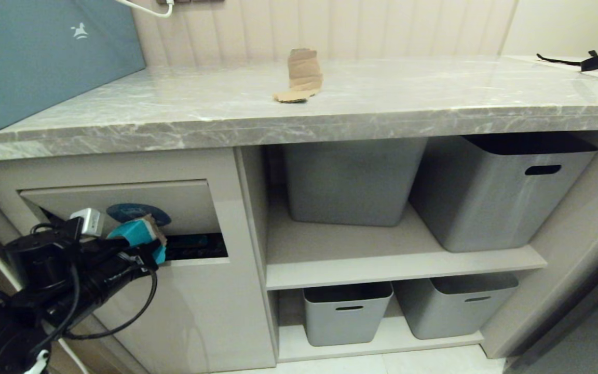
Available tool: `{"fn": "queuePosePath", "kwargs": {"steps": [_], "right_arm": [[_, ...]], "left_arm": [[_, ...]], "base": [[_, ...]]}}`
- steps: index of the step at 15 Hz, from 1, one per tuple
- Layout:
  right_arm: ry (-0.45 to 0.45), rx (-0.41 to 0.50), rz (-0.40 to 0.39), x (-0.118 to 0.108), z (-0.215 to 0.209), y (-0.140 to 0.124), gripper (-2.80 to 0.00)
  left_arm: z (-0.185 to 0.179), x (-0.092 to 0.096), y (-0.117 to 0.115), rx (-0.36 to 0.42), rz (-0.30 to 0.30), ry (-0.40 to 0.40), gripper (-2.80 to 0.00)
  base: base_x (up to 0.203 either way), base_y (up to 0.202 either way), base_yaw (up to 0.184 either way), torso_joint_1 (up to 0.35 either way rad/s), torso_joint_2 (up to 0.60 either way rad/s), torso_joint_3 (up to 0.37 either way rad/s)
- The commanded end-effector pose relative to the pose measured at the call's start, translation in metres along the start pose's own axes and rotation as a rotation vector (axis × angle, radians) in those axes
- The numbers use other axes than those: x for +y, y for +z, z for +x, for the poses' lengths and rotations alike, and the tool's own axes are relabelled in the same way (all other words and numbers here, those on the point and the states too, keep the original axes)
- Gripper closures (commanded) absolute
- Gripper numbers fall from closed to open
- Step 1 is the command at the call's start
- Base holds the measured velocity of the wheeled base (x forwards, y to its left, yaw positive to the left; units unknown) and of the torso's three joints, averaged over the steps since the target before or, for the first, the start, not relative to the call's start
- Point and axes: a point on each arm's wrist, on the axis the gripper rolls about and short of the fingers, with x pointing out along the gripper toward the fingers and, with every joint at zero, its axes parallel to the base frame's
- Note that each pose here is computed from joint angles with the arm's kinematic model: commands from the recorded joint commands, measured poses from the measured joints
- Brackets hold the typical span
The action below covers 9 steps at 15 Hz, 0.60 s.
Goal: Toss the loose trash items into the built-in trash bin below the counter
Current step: Put the garbage in the trash can
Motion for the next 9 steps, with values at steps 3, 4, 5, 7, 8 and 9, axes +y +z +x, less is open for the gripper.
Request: {"fn": "queuePosePath", "kwargs": {"steps": [3, 4, 5, 7, 8, 9], "right_arm": [[0.001, 0.001, -0.001, 0.000, 0.000, 0.000, 0.00], [0.001, 0.001, -0.001, 0.000, 0.000, 0.000, 0.00], [0.001, 0.001, -0.001, 0.000, 0.000, 0.000, 0.00], [0.001, 0.002, -0.001, 0.000, 0.000, 0.000, 0.00], [0.001, 0.002, -0.001, 0.000, 0.000, 0.000, 0.00], [0.001, 0.002, -0.001, 0.000, 0.000, 0.000, 0.00]], "left_arm": [[0.015, 0.003, -0.004, 0.005, -0.012, -0.002, 0.00], [0.018, 0.004, -0.003, 0.000, -0.029, -0.004, 0.00], [0.019, 0.004, -0.003, -0.002, -0.041, -0.005, 0.00], [0.022, 0.004, -0.005, 0.004, -0.045, -0.005, 0.00], [0.022, 0.004, -0.005, 0.008, -0.047, -0.004, 0.00], [0.023, 0.004, -0.006, 0.012, -0.047, -0.003, 0.00]], "base": [[0.000, 0.000, 0.000, 0.000, 0.00, 0.000], [0.000, 0.000, 0.000, 0.000, 0.00, 0.000], [0.000, 0.000, 0.000, 0.000, 0.00, 0.000], [0.000, 0.000, 0.000, 0.000, 0.00, 0.000], [0.000, 0.000, 0.000, 0.000, 0.00, 0.000], [0.000, 0.000, 0.000, 0.000, 0.00, 0.000]]}}
